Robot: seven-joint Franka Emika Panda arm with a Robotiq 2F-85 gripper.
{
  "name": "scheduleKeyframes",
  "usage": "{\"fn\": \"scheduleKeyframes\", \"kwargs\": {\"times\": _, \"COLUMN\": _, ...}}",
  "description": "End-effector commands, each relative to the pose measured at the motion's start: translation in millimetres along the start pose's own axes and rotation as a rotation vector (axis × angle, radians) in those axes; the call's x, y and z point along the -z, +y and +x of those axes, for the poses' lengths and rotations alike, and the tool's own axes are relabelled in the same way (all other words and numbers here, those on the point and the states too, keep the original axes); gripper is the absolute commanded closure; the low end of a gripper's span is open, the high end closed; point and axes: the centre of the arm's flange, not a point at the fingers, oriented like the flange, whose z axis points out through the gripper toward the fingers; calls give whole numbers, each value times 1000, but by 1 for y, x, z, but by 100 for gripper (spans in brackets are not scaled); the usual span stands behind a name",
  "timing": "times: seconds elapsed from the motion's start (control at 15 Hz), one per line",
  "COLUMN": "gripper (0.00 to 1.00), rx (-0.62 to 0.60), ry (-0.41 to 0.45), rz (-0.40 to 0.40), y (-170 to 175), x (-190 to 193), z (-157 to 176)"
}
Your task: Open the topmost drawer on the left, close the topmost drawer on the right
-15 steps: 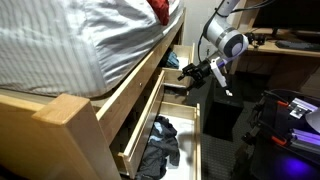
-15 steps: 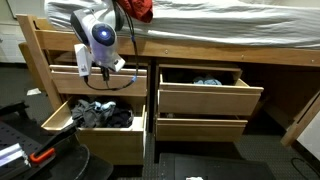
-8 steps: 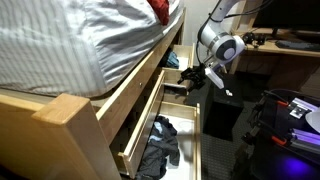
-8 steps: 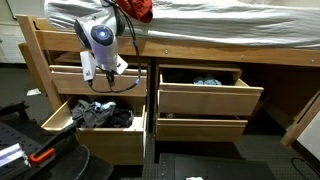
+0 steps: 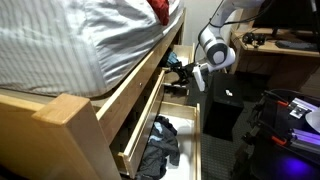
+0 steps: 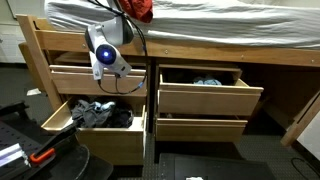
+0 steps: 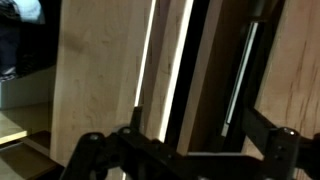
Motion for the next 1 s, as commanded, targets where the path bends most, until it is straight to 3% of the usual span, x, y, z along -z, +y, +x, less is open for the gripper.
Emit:
{"fn": "scheduleKeyframes", "kwargs": {"times": 0.0, "gripper": 0, "rx": -2, "ry": 18, "rz": 29, "y": 5, "x": -7, "z": 2}}
{"fn": "scheduleKeyframes", "kwargs": {"times": 0.2, "gripper": 0, "rx": -8, "ry": 28, "rz": 45, "y": 14, "x": -17, "z": 4}}
{"fn": "scheduleKeyframes", "kwargs": {"times": 0.4, "gripper": 0, "rx": 61, "ry": 85, "rz": -6, "y": -9, "x": -12, "z": 3}}
{"fn": "scheduleKeyframes", "kwargs": {"times": 0.73, "gripper": 0, "rx": 110, "ry": 55, "rz": -231, "y": -58, "x": -20, "z": 0}}
{"fn": "scheduleKeyframes", "kwargs": {"times": 0.8, "gripper": 0, "rx": 97, "ry": 67, "rz": -155, "y": -36, "x": -17, "z": 1}}
{"fn": "scheduleKeyframes", "kwargs": {"times": 0.93, "gripper": 0, "rx": 108, "ry": 65, "rz": -200, "y": -55, "x": -19, "z": -5}}
